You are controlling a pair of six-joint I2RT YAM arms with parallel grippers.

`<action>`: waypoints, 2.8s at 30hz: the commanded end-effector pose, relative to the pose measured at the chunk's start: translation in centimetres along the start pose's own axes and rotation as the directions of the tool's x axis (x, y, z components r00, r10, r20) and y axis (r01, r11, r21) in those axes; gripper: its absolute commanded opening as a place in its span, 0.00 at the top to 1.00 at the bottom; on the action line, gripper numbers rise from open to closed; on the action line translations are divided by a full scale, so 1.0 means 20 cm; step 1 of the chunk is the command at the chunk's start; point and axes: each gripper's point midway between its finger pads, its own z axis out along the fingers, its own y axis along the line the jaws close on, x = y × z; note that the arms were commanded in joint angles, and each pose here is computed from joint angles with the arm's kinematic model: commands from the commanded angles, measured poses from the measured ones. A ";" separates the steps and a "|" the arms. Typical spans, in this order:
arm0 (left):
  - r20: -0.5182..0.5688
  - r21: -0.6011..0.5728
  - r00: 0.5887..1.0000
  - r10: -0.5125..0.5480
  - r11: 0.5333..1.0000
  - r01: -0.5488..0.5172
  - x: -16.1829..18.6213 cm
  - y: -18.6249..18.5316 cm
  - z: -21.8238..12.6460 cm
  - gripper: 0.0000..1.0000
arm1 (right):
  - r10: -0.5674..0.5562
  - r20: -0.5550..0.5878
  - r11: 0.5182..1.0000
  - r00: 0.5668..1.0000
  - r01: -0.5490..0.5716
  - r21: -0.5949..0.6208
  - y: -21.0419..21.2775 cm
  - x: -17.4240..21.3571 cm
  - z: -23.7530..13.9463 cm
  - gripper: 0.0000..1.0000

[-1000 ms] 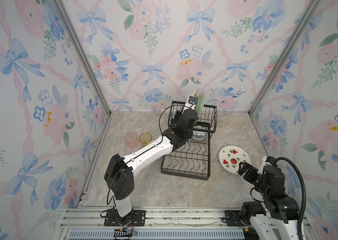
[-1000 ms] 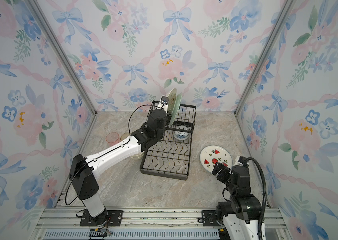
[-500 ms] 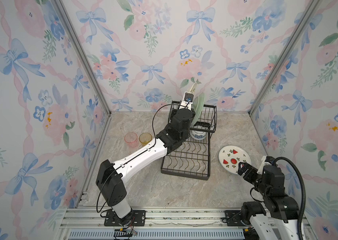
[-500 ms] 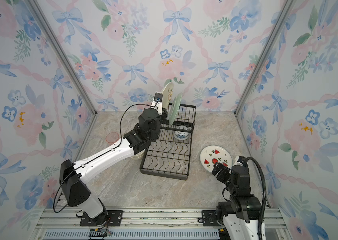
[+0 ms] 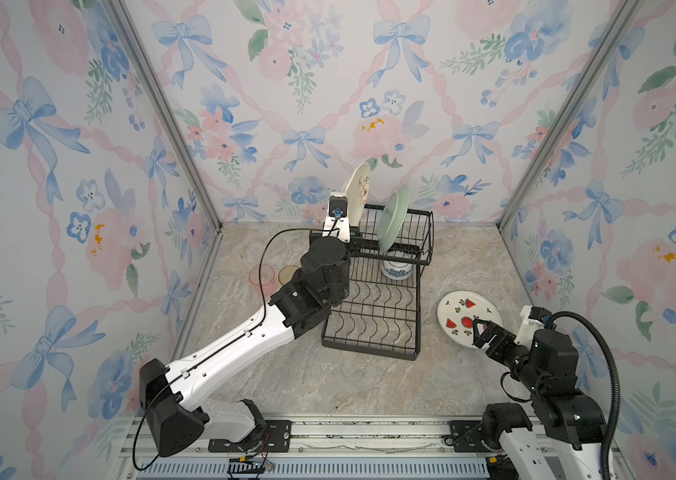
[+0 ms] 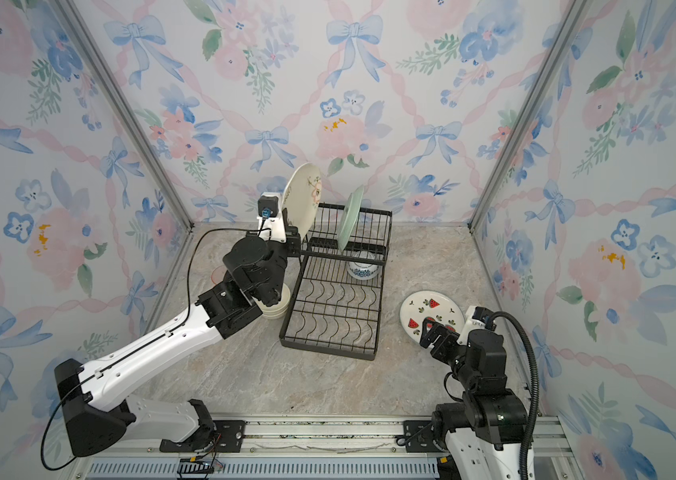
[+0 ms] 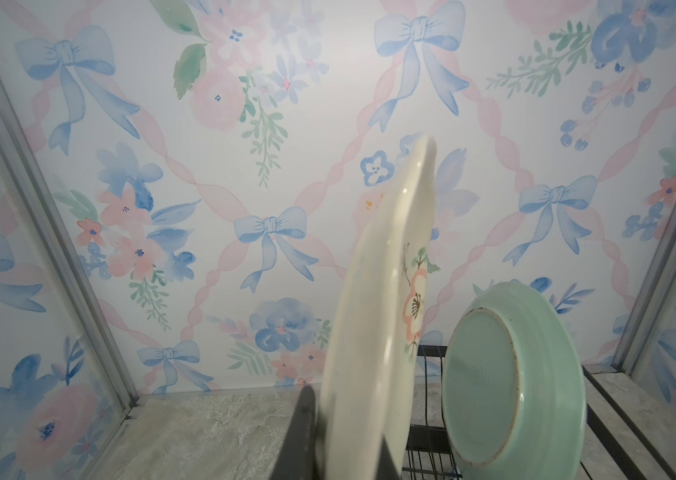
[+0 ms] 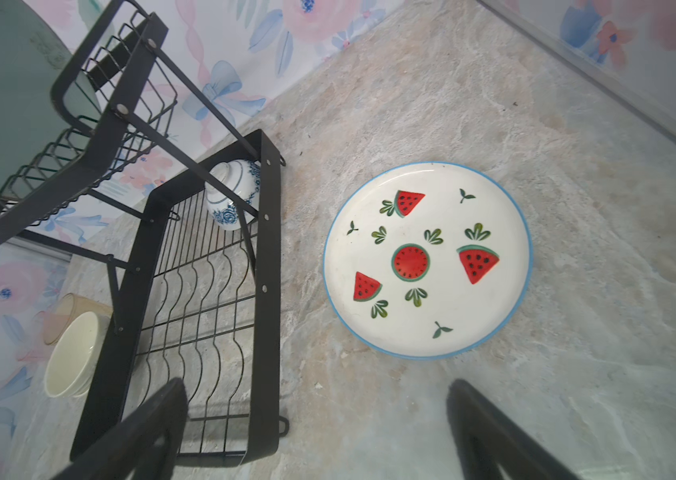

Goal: Unload the mixed dishes from the dish rack
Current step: 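Lift the floral white plate up out of the rack with the left gripper, then lower the floral plate toward the right gripper while the right gripper grasps its rim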

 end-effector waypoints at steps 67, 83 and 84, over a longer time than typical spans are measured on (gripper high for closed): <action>-0.726 0.389 0.401 -0.559 0.148 0.909 0.41 -0.40 -0.45 1.00 | 0.123 -0.050 0.751 0.991 -0.126 -0.648 1.11 -0.02 -0.01 0.69; -0.731 0.371 0.400 -0.554 0.169 0.913 0.49 -0.39 -0.38 0.56 | 0.243 -0.057 0.759 0.968 -0.226 -0.611 1.04 -0.09 0.02 1.00; -0.730 0.370 0.400 -0.554 0.172 0.913 0.49 -0.39 -0.38 0.43 | 0.256 -0.056 0.761 0.965 -0.237 -0.604 1.02 -0.09 0.02 1.00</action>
